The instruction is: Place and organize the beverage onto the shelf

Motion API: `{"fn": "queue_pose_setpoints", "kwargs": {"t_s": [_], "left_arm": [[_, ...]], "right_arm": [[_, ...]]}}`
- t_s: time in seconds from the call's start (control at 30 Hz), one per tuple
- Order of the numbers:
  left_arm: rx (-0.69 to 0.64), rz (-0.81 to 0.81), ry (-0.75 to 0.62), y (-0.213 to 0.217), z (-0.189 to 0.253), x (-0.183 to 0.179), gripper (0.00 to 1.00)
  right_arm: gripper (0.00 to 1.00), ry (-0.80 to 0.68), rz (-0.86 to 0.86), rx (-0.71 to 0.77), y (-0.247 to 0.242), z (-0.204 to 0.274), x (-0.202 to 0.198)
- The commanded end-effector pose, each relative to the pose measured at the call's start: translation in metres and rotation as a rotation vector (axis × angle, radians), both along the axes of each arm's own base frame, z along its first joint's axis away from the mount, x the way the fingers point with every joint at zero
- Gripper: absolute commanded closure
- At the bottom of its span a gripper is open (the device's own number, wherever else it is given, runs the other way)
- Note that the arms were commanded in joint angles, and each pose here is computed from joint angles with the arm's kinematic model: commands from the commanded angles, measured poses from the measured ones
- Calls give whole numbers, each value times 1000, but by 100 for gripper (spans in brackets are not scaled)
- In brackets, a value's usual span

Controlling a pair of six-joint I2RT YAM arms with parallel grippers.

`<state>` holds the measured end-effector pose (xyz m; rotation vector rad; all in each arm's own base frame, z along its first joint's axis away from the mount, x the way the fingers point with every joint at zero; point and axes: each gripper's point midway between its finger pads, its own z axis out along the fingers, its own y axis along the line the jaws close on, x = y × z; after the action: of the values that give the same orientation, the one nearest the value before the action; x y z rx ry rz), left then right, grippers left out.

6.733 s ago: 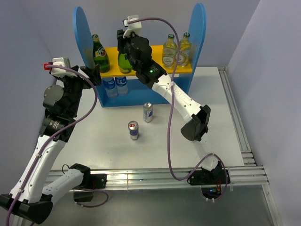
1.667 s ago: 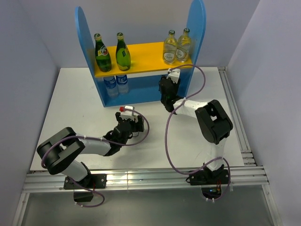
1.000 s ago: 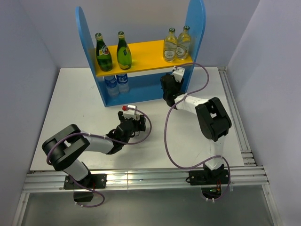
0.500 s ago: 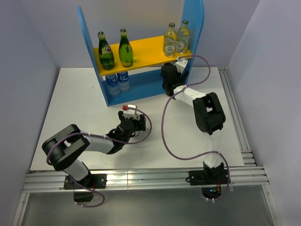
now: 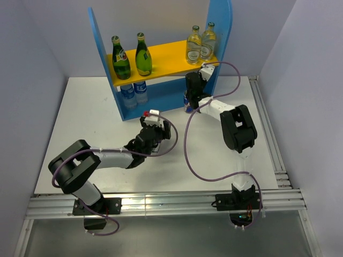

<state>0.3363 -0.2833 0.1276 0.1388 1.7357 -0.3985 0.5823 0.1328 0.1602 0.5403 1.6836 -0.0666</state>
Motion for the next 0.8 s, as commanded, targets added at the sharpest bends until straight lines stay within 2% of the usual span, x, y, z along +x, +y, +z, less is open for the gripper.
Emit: {"fn": "queue_pose_setpoints", "kwargs": {"t_s": [0.0,0.27,0.33,0.37,0.4,0.43,0.47,0.5,0.57,0.6,0.67,0.73,0.77], "left_arm": [[-38,-18,-62,-14,32,13,21],[-43,-22,-68,-18,33,15,21],[-32,-26,-70,-20,33,18,22],[-30,-32,-73,-22,36,19,23],[-22,-37,-72,-25,36,21,23],[-14,-42,-75,-28,40,24,22],[-8,-78,-67,-35,41,24,18],[-10,-95,-67,-43,47,30,9],[41,-121,-10,-46,33,35,3],[49,-122,0,-49,32,42,2],[79,-134,46,-45,22,46,1],[78,-171,72,-46,22,51,1],[118,-179,125,-42,8,49,1]], "right_arm": [[100,1,-7,-11,-4,6,0],[100,-18,-19,-9,-9,7,-3],[93,-33,-30,-1,-13,12,-7],[87,-22,-35,-6,-15,6,-12],[59,-29,-33,-4,-16,10,-14],[37,-33,-43,-5,-19,12,-16],[23,-23,-52,-17,-23,10,-20],[9,-29,-63,-18,-27,17,-24],[6,-19,-89,-36,-36,16,-34],[5,-44,-105,-24,-41,31,-41],[5,-38,-125,-25,-52,30,-55],[3,-71,-131,9,-59,46,-68],[2,-78,-147,15,-67,52,-76]]}}
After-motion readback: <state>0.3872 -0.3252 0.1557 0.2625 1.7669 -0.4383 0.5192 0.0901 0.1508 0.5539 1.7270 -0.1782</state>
